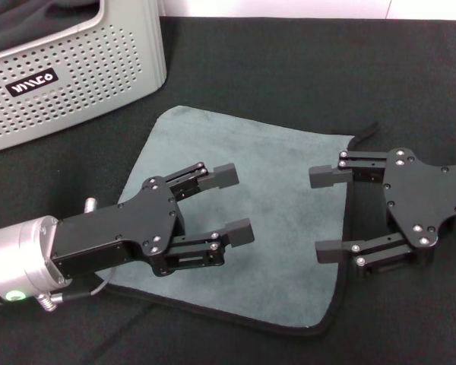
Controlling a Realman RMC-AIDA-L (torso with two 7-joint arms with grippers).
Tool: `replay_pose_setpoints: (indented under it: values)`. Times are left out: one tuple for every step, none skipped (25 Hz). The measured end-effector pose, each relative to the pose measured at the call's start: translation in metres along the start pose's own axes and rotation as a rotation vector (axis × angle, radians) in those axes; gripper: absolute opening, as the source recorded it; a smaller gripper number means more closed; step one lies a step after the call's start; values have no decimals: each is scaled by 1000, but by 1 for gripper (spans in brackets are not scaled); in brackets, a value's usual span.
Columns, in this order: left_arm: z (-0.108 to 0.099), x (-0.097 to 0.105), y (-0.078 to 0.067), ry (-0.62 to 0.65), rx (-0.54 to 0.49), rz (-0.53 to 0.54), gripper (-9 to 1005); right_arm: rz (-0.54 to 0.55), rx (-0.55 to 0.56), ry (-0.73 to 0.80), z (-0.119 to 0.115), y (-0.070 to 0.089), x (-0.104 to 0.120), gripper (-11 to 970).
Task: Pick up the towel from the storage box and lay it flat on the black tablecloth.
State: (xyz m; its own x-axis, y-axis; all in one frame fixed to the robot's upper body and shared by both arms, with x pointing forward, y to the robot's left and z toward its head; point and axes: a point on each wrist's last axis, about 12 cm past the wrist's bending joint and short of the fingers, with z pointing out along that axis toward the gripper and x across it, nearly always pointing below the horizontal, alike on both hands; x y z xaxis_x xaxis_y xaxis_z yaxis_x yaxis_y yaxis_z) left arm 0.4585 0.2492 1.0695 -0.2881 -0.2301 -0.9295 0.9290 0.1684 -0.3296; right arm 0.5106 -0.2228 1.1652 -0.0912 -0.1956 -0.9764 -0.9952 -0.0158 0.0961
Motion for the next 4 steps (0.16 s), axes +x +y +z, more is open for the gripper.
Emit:
replay_pose_setpoints:
  values:
    - [0,0,0,0,1,-1,875,0,0,0,0,0,0,871]
    - [0,0,0,-1,1,-3,875,1,0,0,0,0,0,871]
    - [0,0,0,-2,0,-5,875,3,0,-1,0,-1,0,871]
    - [0,0,0,-4,-1,-7,875,6,-1,-2,1,-1,1,871]
